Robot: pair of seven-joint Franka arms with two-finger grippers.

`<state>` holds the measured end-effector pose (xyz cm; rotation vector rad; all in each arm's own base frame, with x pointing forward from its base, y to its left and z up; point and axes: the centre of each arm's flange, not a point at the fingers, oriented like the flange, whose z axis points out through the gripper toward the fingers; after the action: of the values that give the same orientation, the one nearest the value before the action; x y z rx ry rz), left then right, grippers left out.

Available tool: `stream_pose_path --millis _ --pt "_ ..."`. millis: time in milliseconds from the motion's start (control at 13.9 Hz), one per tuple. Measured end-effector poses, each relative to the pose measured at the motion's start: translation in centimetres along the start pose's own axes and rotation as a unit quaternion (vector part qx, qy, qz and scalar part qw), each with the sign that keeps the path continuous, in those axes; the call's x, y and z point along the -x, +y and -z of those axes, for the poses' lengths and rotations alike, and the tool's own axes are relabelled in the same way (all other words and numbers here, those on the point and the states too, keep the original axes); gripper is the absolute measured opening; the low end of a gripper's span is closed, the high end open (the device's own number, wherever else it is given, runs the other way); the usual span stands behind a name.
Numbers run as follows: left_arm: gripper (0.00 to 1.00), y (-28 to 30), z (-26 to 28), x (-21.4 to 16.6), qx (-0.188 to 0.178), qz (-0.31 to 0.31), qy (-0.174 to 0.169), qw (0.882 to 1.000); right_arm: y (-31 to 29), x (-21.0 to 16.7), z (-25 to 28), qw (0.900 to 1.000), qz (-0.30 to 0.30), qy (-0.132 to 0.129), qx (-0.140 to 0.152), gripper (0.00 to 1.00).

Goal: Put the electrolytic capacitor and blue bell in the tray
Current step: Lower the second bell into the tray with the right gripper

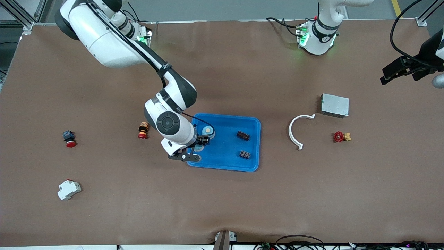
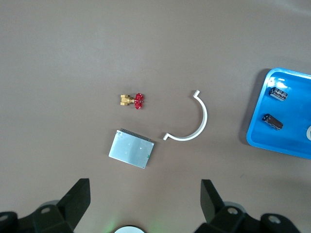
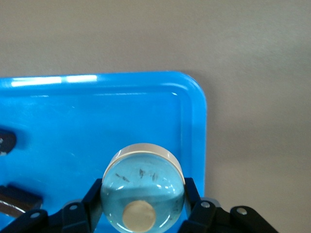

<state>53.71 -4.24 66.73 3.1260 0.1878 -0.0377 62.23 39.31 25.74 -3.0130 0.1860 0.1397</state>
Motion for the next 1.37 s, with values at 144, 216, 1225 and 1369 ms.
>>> stream_pose_path --millis 144,216,1225,1369 --pt "1.0 0.0 -0.1 0.0 0.0 0.0 0.0 1.0 0.0 -0.2 -1.3 1.0 -0.001 0.0 -0.006 0.69" --pt "1.0 0.0 -0.2 0.0 0.0 0.0 -0.001 1.0 -0.1 -0.2 -1.9 1.0 -0.001 -0.001 -0.007 0.69" --pt "1.0 0.1 -0.9 -0.1 -0.002 -0.001 -0.007 1.0 0.1 -0.5 -6.8 1.0 -0.004 -0.001 -0.009 0.69" --pt "1.0 0.4 -1.3 -0.3 -0.002 -0.003 -0.008 1.0 0.1 -0.5 -7.2 1.0 -0.005 0.0 -0.012 0.69"
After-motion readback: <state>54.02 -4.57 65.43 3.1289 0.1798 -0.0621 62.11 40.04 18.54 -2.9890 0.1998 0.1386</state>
